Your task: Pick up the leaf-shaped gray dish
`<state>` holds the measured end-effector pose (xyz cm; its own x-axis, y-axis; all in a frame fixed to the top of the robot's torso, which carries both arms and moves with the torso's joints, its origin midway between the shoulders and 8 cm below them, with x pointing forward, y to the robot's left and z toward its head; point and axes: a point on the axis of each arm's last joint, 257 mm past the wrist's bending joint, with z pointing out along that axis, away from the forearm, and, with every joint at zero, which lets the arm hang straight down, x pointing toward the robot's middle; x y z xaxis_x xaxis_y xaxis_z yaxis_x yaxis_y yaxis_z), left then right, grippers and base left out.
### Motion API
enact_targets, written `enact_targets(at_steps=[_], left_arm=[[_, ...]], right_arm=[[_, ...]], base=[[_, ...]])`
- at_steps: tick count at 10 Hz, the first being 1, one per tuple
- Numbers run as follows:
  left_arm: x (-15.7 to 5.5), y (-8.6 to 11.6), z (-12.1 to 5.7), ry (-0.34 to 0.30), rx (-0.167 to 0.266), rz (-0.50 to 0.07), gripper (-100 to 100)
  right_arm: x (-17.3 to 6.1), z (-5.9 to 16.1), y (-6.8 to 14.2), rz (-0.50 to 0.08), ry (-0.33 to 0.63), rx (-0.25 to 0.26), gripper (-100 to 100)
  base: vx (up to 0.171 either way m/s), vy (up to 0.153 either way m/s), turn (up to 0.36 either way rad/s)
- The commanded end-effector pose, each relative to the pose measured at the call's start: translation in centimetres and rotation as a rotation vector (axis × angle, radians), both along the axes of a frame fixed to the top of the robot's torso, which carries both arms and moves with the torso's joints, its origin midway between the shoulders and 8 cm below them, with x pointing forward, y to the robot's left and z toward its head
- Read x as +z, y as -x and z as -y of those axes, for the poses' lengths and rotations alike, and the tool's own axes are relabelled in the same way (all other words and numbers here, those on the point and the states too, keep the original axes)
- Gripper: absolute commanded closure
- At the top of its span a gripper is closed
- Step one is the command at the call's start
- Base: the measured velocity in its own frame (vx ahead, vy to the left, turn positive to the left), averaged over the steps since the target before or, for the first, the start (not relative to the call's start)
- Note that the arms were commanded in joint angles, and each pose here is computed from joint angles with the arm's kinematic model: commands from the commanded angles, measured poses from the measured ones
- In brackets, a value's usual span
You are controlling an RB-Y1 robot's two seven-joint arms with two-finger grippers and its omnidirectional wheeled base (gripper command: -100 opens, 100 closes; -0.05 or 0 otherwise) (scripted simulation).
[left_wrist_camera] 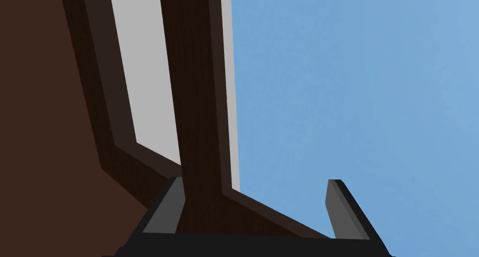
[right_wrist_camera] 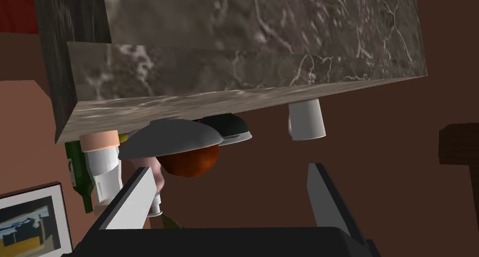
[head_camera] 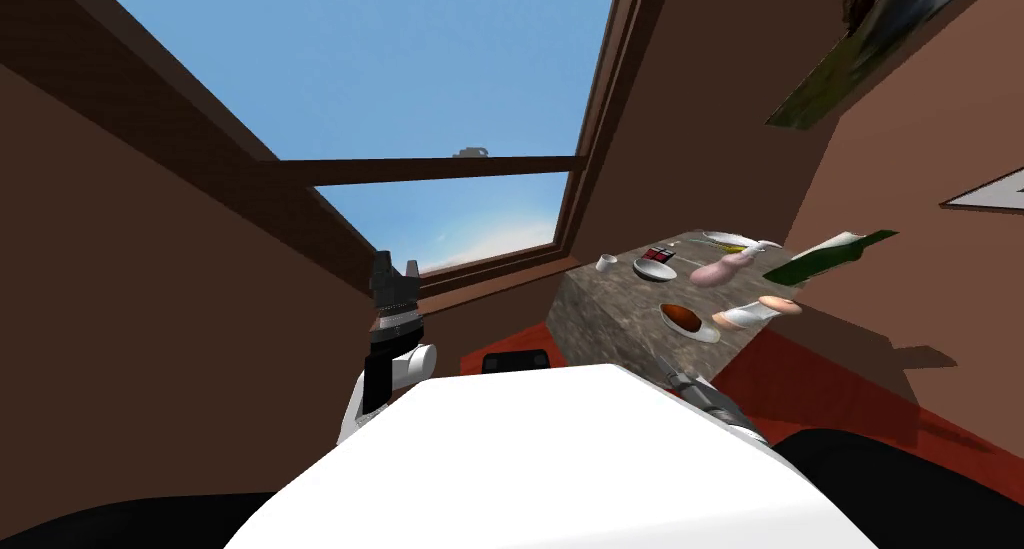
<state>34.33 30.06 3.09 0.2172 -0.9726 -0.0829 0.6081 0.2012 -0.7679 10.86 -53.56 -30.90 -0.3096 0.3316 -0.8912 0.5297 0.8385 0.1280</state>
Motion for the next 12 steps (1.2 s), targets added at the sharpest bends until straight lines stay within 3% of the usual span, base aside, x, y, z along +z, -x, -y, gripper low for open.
enact_targets(at_steps=[1, 3, 4, 8, 12], left_arm=[[0.0, 0.0, 0.0, 0.0, 0.0, 0.0, 0], [0.0, 0.0, 0.0, 0.0, 0.0, 0.0, 0], [0.0, 0.0, 0.0, 0.0, 0.0, 0.0, 0], [0.0, 0.0, 0.0, 0.0, 0.0, 0.0, 0], [0.0, 0.0, 0.0, 0.0, 0.0, 0.0, 0]], right_arm=[[-0.6, 1.2, 1.4, -0.049, 0.031, -0.01, -100], [-1.4, 3.4, 5.7, -0.186, 0.118, -0.025, -100], [-1.4, 3.4, 5.7, -0.186, 0.118, -0.025, -100], [-1.5, 7.0, 13.5, -0.432, 0.27, -0.042, -100], [-0.5, 9.5, 19.7, -0.632, 0.386, -0.044, -100]], base=[[0.028, 0.039, 0.172], [0.032, 0.033, 0.346], [0.023, 0.017, 0.129], [0.042, 0.022, 0.318], [0.049, -0.011, 0.286]])
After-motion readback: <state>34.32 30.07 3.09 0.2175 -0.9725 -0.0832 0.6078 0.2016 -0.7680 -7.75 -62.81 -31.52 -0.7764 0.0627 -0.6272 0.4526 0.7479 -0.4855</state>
